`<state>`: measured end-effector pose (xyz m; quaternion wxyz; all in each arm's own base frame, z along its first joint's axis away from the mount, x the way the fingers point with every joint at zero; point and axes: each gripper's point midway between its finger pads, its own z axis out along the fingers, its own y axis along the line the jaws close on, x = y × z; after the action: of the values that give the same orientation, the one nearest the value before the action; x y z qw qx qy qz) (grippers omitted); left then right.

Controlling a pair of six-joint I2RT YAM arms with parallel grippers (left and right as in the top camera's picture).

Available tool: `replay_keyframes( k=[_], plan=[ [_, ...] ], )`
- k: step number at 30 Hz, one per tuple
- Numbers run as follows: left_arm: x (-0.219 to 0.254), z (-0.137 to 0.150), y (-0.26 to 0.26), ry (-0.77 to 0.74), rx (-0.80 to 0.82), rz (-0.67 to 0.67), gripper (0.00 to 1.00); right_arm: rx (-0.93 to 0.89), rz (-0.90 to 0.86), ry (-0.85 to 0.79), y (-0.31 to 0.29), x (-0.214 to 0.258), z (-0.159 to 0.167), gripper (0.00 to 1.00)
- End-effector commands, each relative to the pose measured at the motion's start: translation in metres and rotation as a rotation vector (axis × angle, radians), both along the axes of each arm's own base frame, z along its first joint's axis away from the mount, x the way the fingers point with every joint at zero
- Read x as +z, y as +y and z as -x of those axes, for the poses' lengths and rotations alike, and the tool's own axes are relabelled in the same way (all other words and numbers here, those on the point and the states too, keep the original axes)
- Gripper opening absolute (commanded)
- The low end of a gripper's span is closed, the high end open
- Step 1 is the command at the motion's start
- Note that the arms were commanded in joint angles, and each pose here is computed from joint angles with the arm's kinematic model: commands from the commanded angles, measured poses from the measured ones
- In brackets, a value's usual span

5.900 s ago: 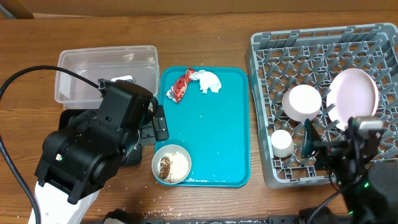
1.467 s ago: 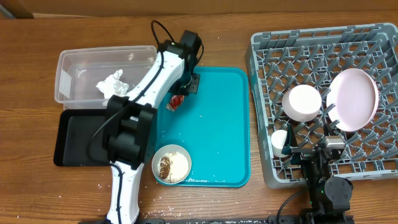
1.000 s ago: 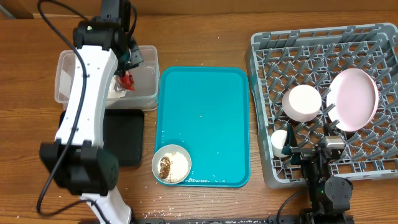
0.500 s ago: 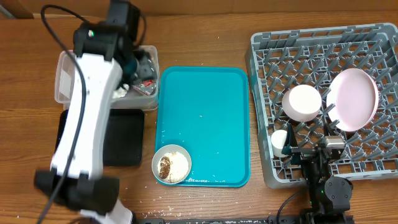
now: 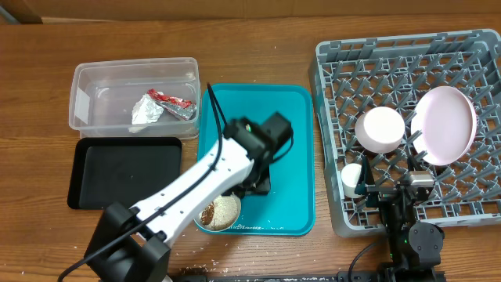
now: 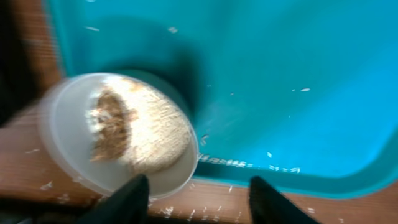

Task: Sort waste into correct bins and load items into the dishwasher
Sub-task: 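Grasp the rice bowl with the left gripper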

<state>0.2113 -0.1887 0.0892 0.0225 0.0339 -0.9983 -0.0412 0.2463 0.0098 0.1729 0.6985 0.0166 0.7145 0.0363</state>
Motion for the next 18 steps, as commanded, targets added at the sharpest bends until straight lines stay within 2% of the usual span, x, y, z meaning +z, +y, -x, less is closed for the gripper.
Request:
replay_keyframes(
  k=[1,5,8,9,12,14,15,18],
  plan=[
    [-0.032,0.023,0.008,0.073,0.051,-0.002,0.48,-0.007,0.003,-0.002,-0.002,-0.002,0.000,1.00],
    [-0.059,0.031,0.021,0.072,0.047,-0.031,0.50,-0.007,0.003,-0.002,-0.002,-0.002,0.000,1.00],
    [-0.072,0.025,0.019,0.035,-0.019,-0.005,0.39,-0.007,0.003,-0.002,-0.002,-0.002,0.000,1.00],
    [-0.073,0.023,0.015,0.024,-0.043,0.011,0.32,-0.007,0.003,-0.002,-0.002,-0.002,0.000,1.00],
    [-0.073,0.018,0.011,0.006,-0.087,0.028,0.27,-0.007,0.003,-0.002,-0.002,-0.002,0.000,1.00],
    [-0.073,0.015,0.013,-0.006,-0.088,0.016,0.21,-0.007,0.003,-0.003,-0.002,-0.002,0.000,1.00],
    [-0.073,0.014,0.015,-0.015,-0.088,0.006,0.06,-0.007,0.003,-0.002,-0.002,-0.002,0.000,1.00],
    [-0.072,0.010,0.018,-0.033,-0.105,-0.015,0.04,-0.007,0.003,-0.002,-0.002,-0.002,0.000,1.00]
  ],
)
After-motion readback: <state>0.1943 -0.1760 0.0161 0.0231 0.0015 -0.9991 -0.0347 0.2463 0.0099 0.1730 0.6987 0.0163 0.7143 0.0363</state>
